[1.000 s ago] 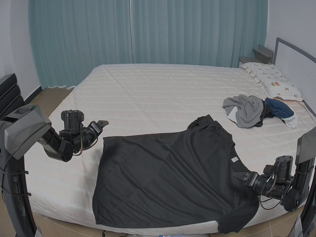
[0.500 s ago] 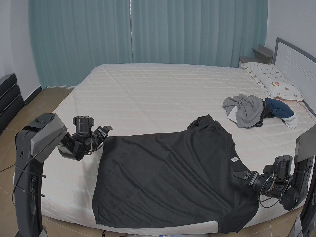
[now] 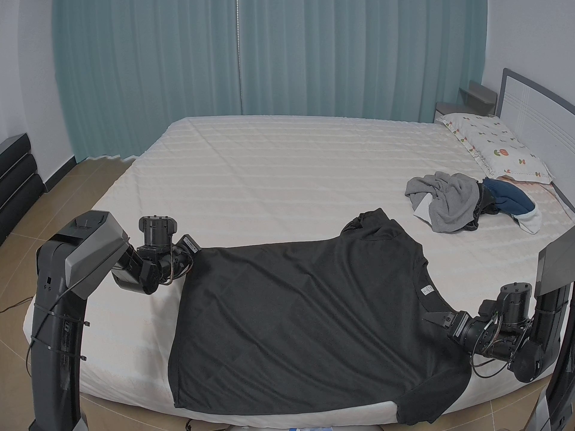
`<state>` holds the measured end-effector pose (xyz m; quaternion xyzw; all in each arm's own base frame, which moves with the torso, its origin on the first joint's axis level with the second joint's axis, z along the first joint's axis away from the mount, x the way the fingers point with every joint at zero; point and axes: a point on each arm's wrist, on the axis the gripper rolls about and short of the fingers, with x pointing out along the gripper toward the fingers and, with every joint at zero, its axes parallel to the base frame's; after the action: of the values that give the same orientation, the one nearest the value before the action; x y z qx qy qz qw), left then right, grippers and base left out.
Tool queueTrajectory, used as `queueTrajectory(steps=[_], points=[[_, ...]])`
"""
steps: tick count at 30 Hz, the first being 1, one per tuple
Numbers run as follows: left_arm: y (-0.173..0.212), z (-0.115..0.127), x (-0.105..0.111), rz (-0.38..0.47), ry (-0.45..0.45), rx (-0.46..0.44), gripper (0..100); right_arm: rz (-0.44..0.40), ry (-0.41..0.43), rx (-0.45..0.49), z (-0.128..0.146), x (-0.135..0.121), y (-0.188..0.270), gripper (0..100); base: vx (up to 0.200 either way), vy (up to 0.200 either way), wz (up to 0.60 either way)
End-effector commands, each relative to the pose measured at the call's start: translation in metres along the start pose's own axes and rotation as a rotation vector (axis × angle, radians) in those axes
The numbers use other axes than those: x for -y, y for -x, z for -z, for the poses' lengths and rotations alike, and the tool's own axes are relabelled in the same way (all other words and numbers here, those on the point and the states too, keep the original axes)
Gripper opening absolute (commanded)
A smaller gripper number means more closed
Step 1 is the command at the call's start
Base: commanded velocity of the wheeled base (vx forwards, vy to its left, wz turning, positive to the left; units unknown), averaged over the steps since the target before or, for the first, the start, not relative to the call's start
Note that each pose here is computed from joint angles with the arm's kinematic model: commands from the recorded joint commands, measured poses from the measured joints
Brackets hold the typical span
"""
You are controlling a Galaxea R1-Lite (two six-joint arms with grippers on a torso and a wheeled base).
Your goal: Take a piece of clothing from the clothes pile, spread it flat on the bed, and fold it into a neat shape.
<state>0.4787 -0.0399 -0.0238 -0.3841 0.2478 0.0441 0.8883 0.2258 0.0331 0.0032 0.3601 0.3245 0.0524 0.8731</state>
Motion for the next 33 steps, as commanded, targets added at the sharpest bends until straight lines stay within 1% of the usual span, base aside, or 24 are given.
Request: queueTrajectory(steps=[1, 3, 9, 15, 23, 24, 31, 33], points=[[-0.005, -0.007, 0.002, 0.0, 0.004, 0.044, 0, -0.007, 0.001, 0.008, -0.001, -0.001, 0.0, 100, 0.0, 0.0, 0.0], [-0.009, -0.013, -0.002, -0.003, 0.01, 0.07, 0, -0.006, 0.003, 0.007, -0.001, 0.0, 0.0, 100, 0.0, 0.0, 0.0], [-0.016, -0.023, -0.007, -0.001, 0.018, 0.099, 0, -0.005, 0.003, 0.008, -0.001, 0.0, 0.0, 100, 0.0, 0.0, 0.0], [-0.022, -0.023, -0.01, 0.002, 0.02, 0.108, 0, -0.008, 0.004, 0.011, -0.001, -0.001, -0.001, 100, 0.0, 0.0, 0.0], [-0.025, -0.024, -0.008, 0.013, 0.018, 0.112, 0, -0.011, 0.003, 0.015, -0.002, -0.001, -0.002, 100, 0.0, 0.0, 0.0], [-0.025, -0.023, -0.008, 0.013, 0.019, 0.11, 100, -0.011, 0.003, 0.015, -0.002, -0.001, -0.002, 100, 0.0, 0.0, 0.0], [-0.022, -0.023, -0.007, 0.008, 0.025, 0.109, 100, -0.012, 0.001, 0.025, -0.004, -0.001, 0.0, 100, 0.0, 0.0, 0.0], [-0.019, -0.024, -0.008, 0.0, 0.051, 0.11, 100, -0.014, -0.001, 0.033, -0.006, -0.001, 0.0, 100, 0.0, 0.0, 0.0]])
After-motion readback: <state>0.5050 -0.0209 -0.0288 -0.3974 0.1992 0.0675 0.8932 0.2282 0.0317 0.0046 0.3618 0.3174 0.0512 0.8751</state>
